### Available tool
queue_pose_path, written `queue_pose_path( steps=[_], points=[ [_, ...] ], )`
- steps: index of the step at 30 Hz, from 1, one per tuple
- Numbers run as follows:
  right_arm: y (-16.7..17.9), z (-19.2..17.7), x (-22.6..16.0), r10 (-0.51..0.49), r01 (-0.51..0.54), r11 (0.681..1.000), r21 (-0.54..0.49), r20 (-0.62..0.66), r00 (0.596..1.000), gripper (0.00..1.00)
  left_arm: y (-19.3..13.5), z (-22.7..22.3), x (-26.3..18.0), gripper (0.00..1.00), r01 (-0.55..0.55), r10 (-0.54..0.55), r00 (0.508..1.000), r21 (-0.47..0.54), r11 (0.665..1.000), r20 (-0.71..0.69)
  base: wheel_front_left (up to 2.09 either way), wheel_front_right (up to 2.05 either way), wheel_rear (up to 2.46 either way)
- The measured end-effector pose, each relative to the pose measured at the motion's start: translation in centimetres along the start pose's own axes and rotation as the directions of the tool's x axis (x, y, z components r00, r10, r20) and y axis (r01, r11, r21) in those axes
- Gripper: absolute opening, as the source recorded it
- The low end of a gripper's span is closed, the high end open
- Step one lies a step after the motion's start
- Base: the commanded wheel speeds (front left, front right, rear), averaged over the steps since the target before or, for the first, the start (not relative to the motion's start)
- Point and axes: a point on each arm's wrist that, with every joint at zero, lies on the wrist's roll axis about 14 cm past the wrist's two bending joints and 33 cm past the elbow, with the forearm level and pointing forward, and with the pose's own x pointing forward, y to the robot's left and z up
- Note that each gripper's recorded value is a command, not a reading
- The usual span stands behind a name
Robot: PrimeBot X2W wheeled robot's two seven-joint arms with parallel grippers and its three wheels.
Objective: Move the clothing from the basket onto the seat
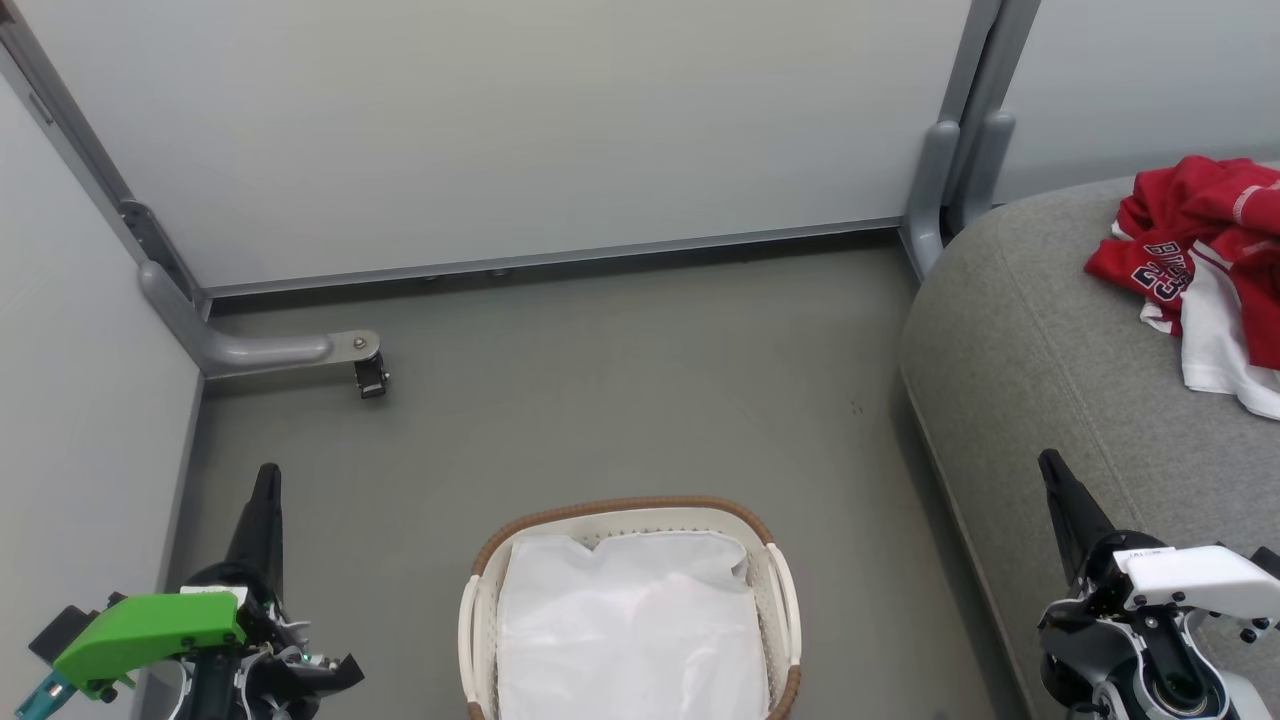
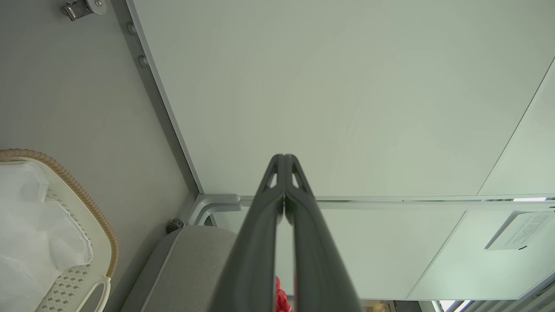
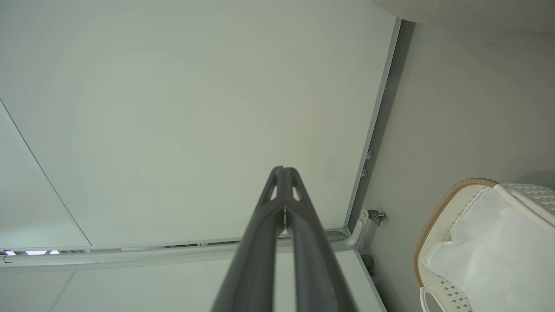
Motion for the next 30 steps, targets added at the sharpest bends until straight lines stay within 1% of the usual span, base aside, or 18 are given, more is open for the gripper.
queue_pose_path(
  steps=[30],
  points=[
    [0.00,0.01,0.00,0.000,0.000,1.000,0.000,0.000,1.000,0.00,0.00,0.01,0.00,0.00,0.000,0.000,1.000,0.000,1.000,0.000,0.00,0.00,0.00]
  ],
)
